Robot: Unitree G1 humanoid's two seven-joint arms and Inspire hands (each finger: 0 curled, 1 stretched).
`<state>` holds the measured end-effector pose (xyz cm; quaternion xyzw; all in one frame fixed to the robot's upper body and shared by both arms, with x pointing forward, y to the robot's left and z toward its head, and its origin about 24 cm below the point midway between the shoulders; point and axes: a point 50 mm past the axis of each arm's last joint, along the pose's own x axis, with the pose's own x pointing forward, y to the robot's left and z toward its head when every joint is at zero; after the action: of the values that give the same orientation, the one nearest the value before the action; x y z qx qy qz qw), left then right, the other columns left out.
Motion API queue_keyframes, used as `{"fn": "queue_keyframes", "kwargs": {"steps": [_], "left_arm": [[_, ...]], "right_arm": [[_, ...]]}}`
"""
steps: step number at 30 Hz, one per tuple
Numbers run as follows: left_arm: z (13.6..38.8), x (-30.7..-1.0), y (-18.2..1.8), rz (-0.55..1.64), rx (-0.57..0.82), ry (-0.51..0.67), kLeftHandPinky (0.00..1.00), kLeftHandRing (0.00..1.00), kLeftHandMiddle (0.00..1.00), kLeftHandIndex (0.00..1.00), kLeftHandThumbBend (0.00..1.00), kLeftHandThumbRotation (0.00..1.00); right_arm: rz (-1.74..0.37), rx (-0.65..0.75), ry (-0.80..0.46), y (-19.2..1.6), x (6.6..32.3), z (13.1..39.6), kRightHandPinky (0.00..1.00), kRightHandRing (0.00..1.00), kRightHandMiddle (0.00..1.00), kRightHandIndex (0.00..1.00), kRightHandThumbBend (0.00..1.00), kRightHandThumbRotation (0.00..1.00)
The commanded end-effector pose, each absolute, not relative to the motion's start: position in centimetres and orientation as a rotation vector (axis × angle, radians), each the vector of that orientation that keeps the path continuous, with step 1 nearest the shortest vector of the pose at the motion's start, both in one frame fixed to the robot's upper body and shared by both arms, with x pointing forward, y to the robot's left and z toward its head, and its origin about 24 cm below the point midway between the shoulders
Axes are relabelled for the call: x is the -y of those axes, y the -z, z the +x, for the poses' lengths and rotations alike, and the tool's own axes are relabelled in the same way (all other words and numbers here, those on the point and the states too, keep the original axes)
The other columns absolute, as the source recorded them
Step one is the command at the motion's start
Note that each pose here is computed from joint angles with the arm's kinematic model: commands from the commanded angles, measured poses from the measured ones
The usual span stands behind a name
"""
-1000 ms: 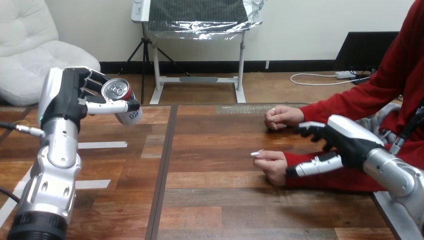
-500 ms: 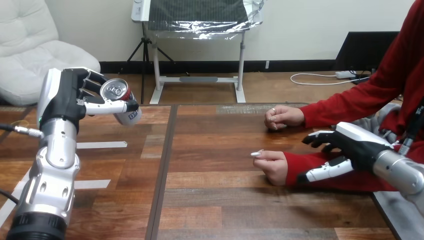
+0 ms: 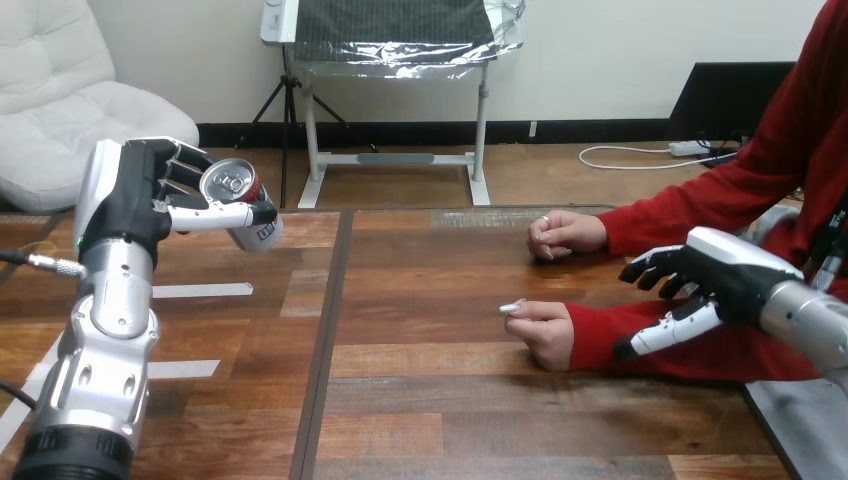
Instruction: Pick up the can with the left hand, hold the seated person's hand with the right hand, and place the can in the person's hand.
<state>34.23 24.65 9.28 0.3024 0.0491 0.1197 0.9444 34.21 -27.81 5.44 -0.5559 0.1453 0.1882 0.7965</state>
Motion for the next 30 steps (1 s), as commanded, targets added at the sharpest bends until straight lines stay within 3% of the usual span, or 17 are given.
{"fn": "queue_keyframes", "kwargs": {"steps": [1,20,30], "left_arm": [[34.9,-24.3,-11.8,0.594,0.009,-0.258,0.33,0.4,0.45,0.42,0.84,0.0],[34.8,-24.4,-11.9,0.585,0.01,-0.258,0.33,0.4,0.44,0.42,0.84,0.0],[34.8,-24.5,-12.0,0.582,0.015,-0.256,0.33,0.4,0.44,0.42,0.84,0.0]], "right_arm": [[-1.212,-0.24,-0.368,-8.2,27.2,35.9,0.68,0.79,0.81,0.79,1.0,0.34],[-1.222,-0.239,-0.381,-7.4,26.8,35.7,0.66,0.74,0.75,0.73,1.0,0.15],[-1.211,-0.254,-0.404,-6.7,26.3,35.6,0.66,0.73,0.74,0.72,1.0,0.12]]}}
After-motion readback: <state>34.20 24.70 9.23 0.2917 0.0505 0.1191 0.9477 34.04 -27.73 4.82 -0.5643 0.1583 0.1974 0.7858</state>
